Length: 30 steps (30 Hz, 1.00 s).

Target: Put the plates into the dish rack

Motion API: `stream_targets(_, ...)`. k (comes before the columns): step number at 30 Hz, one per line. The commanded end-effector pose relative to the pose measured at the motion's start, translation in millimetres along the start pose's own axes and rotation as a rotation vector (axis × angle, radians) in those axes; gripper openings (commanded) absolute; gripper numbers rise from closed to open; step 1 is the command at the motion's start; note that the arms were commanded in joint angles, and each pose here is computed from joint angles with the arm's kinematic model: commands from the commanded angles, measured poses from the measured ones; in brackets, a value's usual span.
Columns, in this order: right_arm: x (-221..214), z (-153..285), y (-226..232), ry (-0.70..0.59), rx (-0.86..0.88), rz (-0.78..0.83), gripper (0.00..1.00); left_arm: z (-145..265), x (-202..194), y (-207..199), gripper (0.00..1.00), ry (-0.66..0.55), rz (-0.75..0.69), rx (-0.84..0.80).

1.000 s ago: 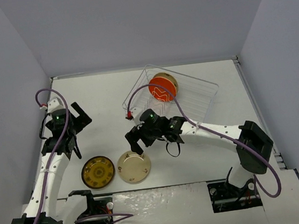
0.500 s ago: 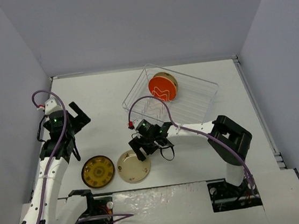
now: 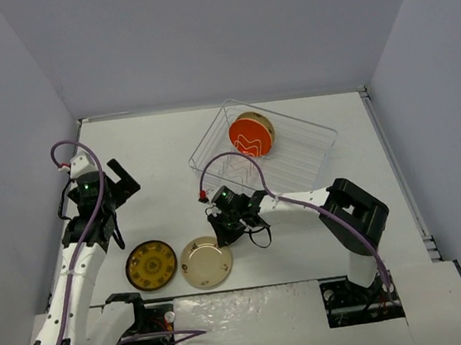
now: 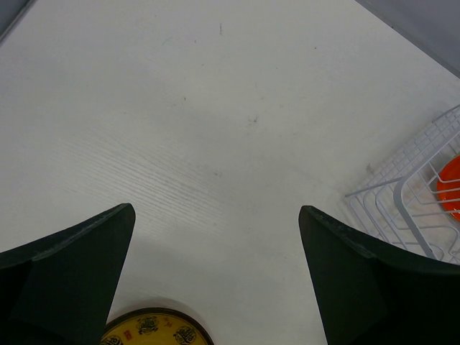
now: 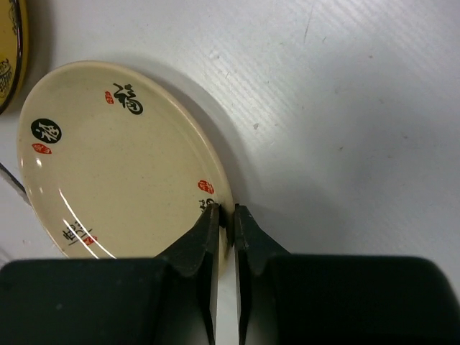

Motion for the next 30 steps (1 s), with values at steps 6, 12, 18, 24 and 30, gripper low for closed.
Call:
stream_targets(6, -1.2, 20.5, -12.3, 0.017, -0.119, 0.035, 0.00, 1.4, 17.6, -2.5, 0.97, -0.072, 0.010, 0.000)
stream_targets(12, 58.9, 79.3, -18.6, -0.204, -0.288, 0.098, 0.00, 1.5, 17.7, -1.2, 0.97, -0.077, 0.016, 0.008)
stream_targets(18, 111.6, 150.9, -17.3, -0.462, -0.403, 0.140, 0.00, -0.1, 17.5, 0.5, 0.97, -0.077, 0.017, 0.020)
stream_targets(24, 166.0, 234.3, -29.6, -0.714, -0.572, 0.147, 0.00, -3.9, 17.6, -5.0, 0.97, -0.079, 0.028, -0.008)
stream_targets(30, 218.9, 301.7, -56.7, -0.879, -0.753, 0.235, 0.00, -6.4, 17.0, -5.8, 0.97, -0.063, 0.014, -0.003)
Point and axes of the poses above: each gripper's point midway between its finger pads, its own z axis back along the fingers, its own y axis along the line the jaws close on, x = y × z, the point moved 3 cm from there along z, back along the fingers, and after that the axes turned 2 degrees about z, right-handed, at the moved point
